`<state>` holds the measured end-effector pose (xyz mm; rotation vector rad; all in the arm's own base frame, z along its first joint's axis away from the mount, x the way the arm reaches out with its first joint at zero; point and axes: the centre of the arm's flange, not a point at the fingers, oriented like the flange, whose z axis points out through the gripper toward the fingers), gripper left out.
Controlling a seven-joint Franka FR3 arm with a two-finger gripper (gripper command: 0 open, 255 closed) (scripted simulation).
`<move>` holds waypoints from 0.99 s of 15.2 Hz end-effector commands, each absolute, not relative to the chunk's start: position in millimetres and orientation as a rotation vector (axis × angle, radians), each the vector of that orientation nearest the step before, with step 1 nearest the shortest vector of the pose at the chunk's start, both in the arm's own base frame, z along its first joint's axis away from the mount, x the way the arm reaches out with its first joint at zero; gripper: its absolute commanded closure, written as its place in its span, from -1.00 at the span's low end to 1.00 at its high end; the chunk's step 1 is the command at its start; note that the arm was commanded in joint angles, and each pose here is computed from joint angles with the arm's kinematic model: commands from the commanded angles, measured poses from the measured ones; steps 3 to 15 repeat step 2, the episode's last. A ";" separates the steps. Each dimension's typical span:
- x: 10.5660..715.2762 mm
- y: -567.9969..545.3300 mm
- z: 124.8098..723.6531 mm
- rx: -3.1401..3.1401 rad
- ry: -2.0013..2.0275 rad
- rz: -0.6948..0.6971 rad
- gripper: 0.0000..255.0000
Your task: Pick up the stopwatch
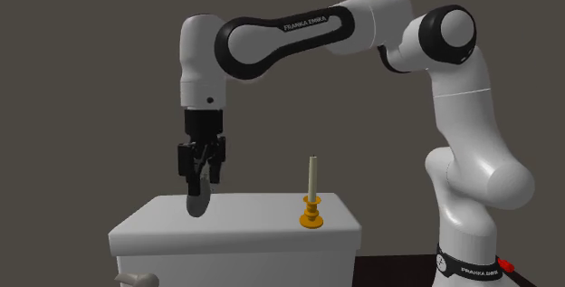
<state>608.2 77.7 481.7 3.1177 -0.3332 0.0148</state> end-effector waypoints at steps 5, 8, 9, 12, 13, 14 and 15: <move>607.9 78.0 487.3 3.118 -0.333 0.014 1.00; 607.9 78.0 487.3 3.118 -0.333 0.014 1.00; 607.9 78.0 487.3 3.118 -0.333 0.014 1.00; 607.9 78.0 487.3 3.118 -0.333 0.014 1.00; 607.9 78.0 487.3 3.118 -0.333 0.014 1.00; 607.9 78.0 487.3 3.118 -0.333 0.014 1.00; 607.9 78.0 487.3 3.118 -0.333 0.014 1.00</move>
